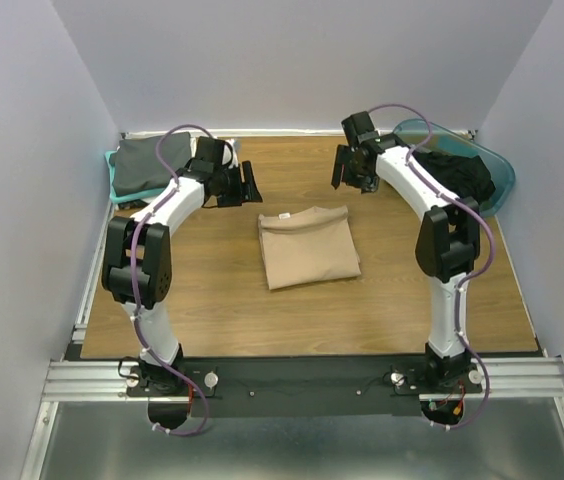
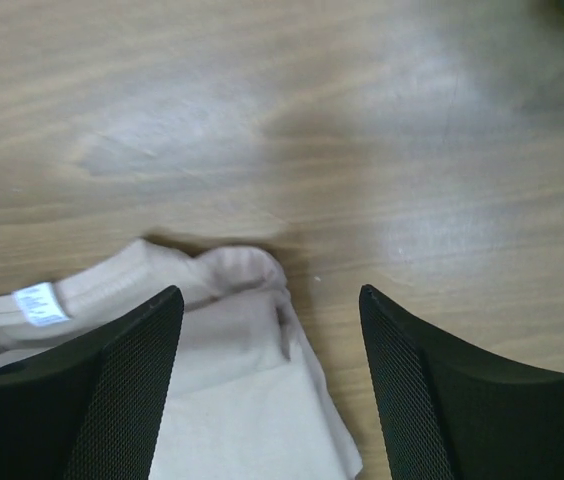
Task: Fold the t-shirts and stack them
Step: Fold the tshirt
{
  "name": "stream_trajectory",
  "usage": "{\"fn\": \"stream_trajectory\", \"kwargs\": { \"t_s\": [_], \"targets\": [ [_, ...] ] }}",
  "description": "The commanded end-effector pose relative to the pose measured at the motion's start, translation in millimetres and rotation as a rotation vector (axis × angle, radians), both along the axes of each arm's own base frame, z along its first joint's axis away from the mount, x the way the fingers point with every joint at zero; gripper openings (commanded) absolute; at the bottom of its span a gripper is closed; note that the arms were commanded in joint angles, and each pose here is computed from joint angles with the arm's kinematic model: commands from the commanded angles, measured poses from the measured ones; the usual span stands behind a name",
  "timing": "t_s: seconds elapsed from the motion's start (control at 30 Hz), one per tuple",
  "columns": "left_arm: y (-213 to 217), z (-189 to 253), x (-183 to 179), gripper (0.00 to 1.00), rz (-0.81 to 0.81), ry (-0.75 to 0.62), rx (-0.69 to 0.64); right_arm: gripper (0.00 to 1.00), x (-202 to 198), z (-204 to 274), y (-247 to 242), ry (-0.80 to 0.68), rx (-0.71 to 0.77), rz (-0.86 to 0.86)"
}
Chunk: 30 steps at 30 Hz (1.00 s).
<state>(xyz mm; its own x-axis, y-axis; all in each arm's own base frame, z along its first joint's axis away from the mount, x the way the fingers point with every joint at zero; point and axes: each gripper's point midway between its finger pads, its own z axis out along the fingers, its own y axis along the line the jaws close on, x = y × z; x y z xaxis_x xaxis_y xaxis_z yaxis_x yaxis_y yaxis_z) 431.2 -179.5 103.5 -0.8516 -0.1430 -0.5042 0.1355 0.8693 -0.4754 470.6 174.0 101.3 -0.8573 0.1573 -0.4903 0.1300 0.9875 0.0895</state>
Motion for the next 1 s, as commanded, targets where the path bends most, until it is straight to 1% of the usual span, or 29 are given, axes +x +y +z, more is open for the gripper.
{"fn": "stream_trajectory", "kwargs": {
  "t_s": [0.0,0.07,0.17,0.2,0.27,0.3,0.33,0.37,0.4,0.43,0.53,0.7,0.97],
  "targets": [
    [-4,29,7,0.72,-0.012,-0.1,-0.024,0.78,15,42,15,-0.101,0.052,0.084],
    [-5,30,0,0.72,-0.028,-0.107,-0.041,0.77,7,40,12,-0.085,0.051,0.093],
    [-8,17,-16,0.72,-0.053,-0.079,-0.062,0.74,-8,49,13,-0.083,0.078,0.117],
    [-8,9,-24,0.71,-0.06,-0.061,-0.068,0.71,-20,51,14,-0.072,0.098,0.138],
    [-7,4,-36,0.71,-0.066,-0.054,-0.07,0.7,-36,42,15,-0.032,0.12,0.157],
    [-7,9,-36,0.71,-0.066,-0.067,-0.073,0.69,-40,52,21,-0.041,0.159,0.18],
    [-6,1,-45,0.71,-0.068,-0.046,-0.071,0.68,-51,43,21,-0.009,0.17,0.188],
    [-5,2,-49,0.71,-0.07,-0.051,-0.074,0.67,-59,47,22,-0.007,0.189,0.201],
    [-5,1,-52,0.71,-0.071,-0.049,-0.074,0.66,-72,36,26,0.035,0.217,0.22],
    [-4,-9,-61,0.71,-0.073,-0.025,-0.074,0.65,-77,35,28,0.045,0.233,0.228],
    [-8,-15,-75,0.71,-0.087,-0.011,-0.096,0.62,-96,24,38,0.077,0.251,0.27],
    [-23,-23,-91,0.71,-0.125,-0.004,-0.122,0.6,-104,11,54,0.099,0.246,0.304],
    [-32,-62,-110,0.71,-0.157,0.071,-0.098,0.58,-89,-18,71,0.15,0.237,0.323]
  ]
}}
